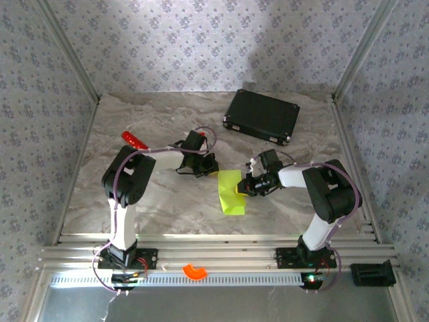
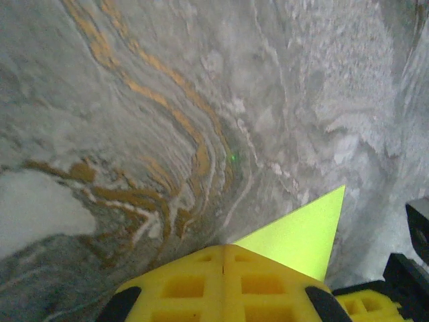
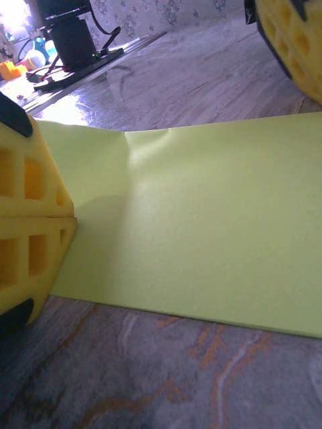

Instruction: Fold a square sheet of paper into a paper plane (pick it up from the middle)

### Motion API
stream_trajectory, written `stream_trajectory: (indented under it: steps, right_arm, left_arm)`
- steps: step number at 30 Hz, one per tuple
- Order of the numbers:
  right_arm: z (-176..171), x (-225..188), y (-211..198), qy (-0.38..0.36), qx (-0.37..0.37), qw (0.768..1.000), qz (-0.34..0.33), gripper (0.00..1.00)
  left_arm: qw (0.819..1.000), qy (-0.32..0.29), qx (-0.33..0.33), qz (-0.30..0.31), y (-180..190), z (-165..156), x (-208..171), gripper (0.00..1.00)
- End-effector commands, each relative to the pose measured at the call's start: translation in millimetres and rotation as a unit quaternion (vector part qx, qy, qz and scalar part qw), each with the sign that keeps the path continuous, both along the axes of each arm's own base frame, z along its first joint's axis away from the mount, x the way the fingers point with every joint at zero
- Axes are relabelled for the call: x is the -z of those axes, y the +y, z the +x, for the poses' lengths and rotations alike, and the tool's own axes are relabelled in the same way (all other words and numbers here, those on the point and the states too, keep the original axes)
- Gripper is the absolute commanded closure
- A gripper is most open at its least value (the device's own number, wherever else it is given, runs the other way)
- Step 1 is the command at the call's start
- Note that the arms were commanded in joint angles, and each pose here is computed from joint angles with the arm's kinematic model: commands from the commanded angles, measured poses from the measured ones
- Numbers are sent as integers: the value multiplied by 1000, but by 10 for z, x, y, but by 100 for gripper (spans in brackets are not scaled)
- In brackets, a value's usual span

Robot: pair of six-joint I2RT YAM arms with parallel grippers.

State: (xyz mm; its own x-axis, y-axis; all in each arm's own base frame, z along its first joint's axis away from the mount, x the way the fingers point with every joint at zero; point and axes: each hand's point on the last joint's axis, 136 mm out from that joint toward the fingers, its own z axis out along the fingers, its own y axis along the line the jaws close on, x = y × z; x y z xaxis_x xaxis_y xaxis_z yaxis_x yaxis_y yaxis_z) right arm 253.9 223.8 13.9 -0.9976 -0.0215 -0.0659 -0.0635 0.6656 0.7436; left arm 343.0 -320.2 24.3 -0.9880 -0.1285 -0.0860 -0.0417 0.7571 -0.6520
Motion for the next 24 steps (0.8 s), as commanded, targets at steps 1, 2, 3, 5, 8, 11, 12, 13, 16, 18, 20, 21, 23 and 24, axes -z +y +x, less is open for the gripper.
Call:
stream_trajectory:
  steps: [1,2,3,5,8,11,12,13,16,18,20,21,23,24]
  right_arm:
    - [-295,509,-402,66,33,990,-119,100]
    - [-294,511,-408,65,34,990,-120,100]
    - [-289,512,-414,63,36,990,-121,100]
    - [-285,527,-434,62,39,989,-127,100]
    - [-271,529,-457,58,44,988,-133,100]
    - [-265,517,-468,58,46,988,-135,100]
    - [-268,519,-469,58,46,988,-135,100]
    - [-261,518,-473,57,47,988,-135,100]
    - [-272,536,-474,60,46,988,-136,100]
    - [-269,537,-470,60,45,988,-136,100]
    - [-268,534,-468,60,45,988,-136,100]
    - [-272,539,-474,61,45,988,-137,100]
    - [-269,535,-473,59,45,988,-137,100]
    - [-271,536,-476,60,46,988,-138,100]
  left_arm:
    - [999,-33,-30,6,67,198,-188,100]
    - [999,-37,-27,0,34,188,-242,100]
    - [999,-38,-26,-3,16,177,-276,100]
    - [999,-44,-21,-4,-18,146,-359,100]
    - [999,-49,-17,-9,-71,78,-437,100]
    - [998,-60,1,-21,-186,-17,-522,100]
    - [998,-61,8,-23,-229,-51,-534,100]
    - [998,-60,15,-25,-263,-85,-532,100]
    - [997,-60,34,-31,-372,-169,-527,100]
    - [997,-57,41,-33,-410,-199,-501,100]
    - [997,-54,49,-38,-452,-218,-487,100]
    - [996,-52,52,-41,-472,-225,-480,100]
    - [996,-49,64,-46,-524,-256,-456,100]
    - [995,-47,69,-47,-542,-271,-440,100]
